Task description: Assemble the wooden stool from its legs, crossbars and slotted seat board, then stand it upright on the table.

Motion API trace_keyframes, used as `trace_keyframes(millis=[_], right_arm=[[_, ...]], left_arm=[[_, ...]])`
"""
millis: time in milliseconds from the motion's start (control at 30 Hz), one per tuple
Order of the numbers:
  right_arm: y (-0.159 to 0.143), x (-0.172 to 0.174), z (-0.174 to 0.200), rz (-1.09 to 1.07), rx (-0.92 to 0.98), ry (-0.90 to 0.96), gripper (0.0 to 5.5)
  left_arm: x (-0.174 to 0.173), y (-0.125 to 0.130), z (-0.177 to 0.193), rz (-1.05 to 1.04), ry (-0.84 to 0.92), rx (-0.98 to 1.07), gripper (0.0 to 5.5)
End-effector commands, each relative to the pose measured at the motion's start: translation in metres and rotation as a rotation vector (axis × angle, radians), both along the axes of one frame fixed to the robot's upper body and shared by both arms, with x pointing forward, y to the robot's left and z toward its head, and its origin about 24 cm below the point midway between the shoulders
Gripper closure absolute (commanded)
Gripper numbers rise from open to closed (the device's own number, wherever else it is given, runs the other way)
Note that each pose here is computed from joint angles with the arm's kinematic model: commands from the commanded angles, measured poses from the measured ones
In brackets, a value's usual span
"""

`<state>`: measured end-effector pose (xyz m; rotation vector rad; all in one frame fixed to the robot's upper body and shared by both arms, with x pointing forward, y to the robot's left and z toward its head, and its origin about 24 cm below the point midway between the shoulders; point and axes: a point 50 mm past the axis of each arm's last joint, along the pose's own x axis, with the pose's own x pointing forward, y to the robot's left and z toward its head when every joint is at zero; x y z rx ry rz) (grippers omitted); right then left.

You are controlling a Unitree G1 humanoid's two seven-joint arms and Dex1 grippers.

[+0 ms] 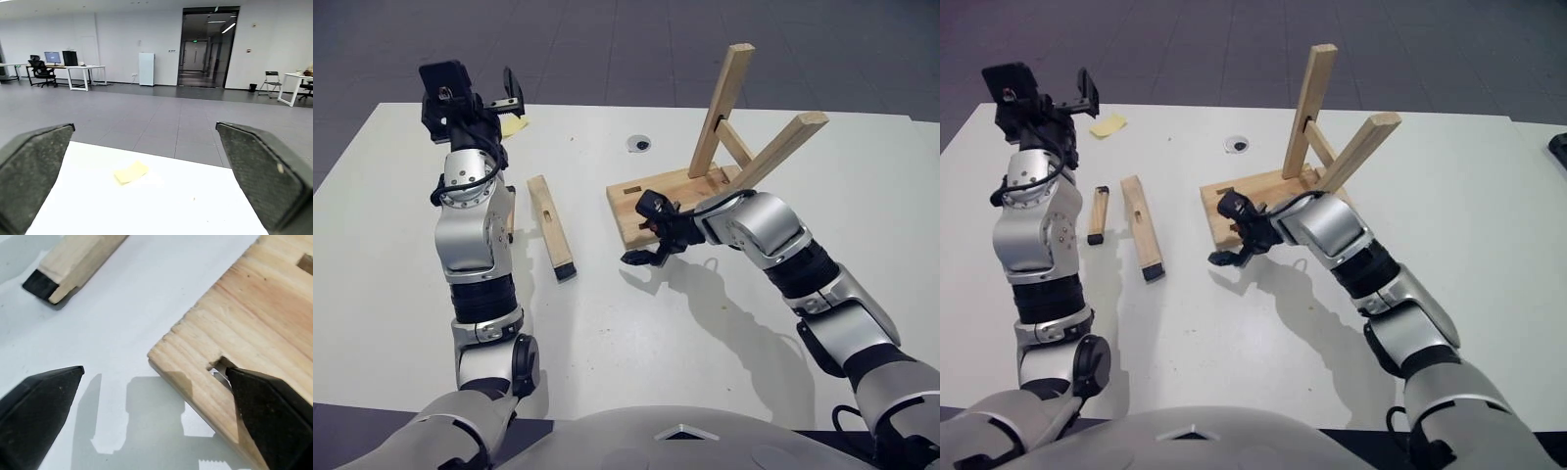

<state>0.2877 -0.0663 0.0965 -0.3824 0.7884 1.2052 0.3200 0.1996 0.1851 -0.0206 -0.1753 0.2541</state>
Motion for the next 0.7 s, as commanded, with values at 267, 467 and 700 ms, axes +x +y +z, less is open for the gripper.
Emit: trace_keyframes(millis=[267, 467, 700], right_arm=[[-0.041, -0.044, 0.003, 0.859, -0.249, -0.316, 0.11], [-0.070, -0.029, 0.024, 0.931, -0.419, -0.589, 0.11], [-0.111, -0.048, 0.057, 0.568, -0.216, -0.535, 0.11]], left_arm=[[-0.003, 0.010, -0.012, 0.077, 0.067, 0.022, 0.10], [-0.003, 0.005, -0.014, 0.079, 0.076, 0.069, 0.10], [-0.006, 0.000, -0.021, 0.068, 0.099, 0.077, 0.10]])
